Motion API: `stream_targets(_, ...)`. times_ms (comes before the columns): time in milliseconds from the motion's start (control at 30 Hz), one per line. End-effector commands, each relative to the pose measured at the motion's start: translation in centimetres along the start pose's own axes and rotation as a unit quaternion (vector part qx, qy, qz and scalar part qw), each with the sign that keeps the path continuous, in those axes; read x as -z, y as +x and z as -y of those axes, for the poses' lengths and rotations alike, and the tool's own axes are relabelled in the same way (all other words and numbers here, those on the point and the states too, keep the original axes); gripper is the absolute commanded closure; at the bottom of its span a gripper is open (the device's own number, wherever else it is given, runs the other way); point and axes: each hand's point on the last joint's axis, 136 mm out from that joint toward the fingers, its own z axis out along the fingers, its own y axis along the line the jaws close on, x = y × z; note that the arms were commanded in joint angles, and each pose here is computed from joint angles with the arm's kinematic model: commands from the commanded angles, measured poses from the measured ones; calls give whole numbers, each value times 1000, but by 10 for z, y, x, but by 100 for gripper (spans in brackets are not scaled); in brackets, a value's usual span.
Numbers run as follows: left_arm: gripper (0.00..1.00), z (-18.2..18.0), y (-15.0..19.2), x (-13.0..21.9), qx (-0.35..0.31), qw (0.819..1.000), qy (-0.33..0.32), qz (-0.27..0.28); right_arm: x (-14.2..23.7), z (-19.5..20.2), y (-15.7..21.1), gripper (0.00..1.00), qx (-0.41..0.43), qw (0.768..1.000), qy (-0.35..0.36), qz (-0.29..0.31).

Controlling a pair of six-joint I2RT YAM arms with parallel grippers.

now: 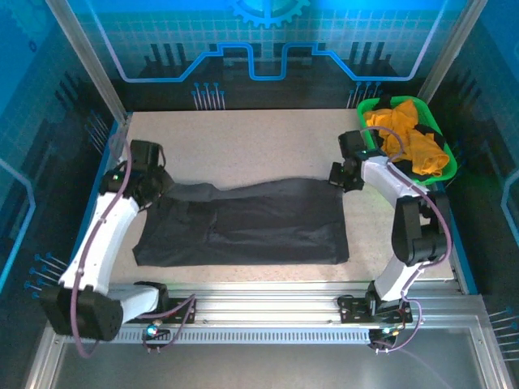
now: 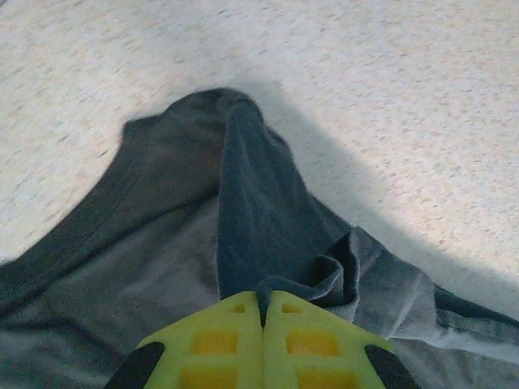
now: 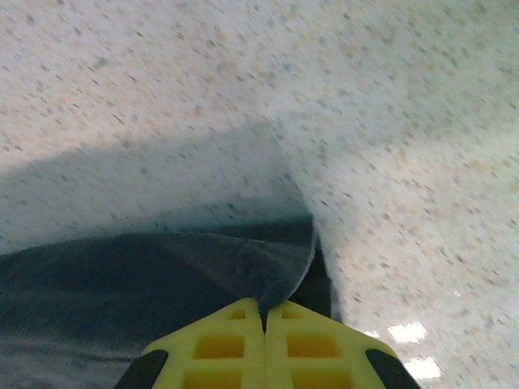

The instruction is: Fold and stack the t-shirts

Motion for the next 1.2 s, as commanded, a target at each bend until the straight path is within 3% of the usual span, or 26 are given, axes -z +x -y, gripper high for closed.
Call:
stream_targets(0, 100, -42, 21, 11, 20, 998, -53, -1, 11, 10, 11, 100, -5, 1000, 13, 10)
stream_targets(400, 100, -102, 82, 8, 53, 993, -98, -33, 9, 25, 73, 100, -24, 998, 7, -51)
stream_targets(1167, 100, -107, 96, -22, 94, 984, -141, -62, 24, 34, 111, 100, -40, 995, 27, -85)
